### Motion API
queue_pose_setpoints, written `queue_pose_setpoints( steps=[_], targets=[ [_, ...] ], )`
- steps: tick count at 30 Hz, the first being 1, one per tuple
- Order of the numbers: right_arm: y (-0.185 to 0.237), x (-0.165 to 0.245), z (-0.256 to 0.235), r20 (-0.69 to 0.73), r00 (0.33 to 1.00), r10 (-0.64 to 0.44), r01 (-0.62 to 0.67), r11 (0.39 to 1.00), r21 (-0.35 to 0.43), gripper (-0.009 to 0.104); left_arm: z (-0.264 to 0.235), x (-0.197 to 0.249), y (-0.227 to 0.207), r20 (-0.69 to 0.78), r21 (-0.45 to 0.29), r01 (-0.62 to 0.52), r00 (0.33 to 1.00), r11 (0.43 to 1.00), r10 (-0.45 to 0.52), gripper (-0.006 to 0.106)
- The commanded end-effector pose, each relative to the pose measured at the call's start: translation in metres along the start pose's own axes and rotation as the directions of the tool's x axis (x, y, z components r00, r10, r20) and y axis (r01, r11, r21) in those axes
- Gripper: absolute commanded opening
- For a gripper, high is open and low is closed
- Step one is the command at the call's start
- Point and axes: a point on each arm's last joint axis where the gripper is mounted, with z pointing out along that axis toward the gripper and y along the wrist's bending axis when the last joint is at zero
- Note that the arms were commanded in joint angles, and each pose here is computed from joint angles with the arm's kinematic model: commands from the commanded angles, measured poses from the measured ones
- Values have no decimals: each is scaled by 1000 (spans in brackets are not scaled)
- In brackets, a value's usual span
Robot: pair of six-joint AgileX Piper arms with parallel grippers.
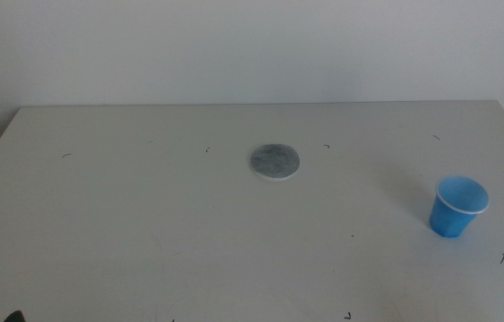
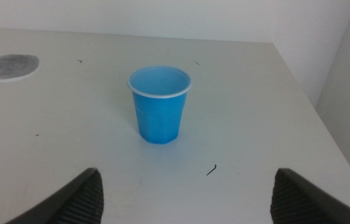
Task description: Place an empty cup on a cup mat.
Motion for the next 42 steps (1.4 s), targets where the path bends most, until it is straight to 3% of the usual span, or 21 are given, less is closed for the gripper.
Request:
queue_pose_setpoints(
  steps=[1, 18, 30, 36, 42],
  targets=[
    [0, -18, -6, 113, 994, -5, 5, 1000, -4, 87, -1, -8, -1, 77, 10, 11, 997, 1000, -11, 105],
    [-4, -104, -18, 59, 998, -26, 25, 999, 23, 87, -1, -8, -1, 77, 10, 11, 997, 1000, -11, 105],
    [-5, -178, 2, -80, 997, -9, 11, 999, 30, 87, -1, -8, -1, 77, 10, 11, 997, 1000, -11, 105],
    [-6, -221, 23, -213, 977, 10, -2, 999, 38, 87, -1, -8, -1, 77, 10, 11, 997, 1000, -11, 105],
    [3, -253, 55, -405, 910, 95, -107, 994, -7, 87, -1, -8, -1, 77, 10, 11, 997, 1000, -11, 105]
  ],
)
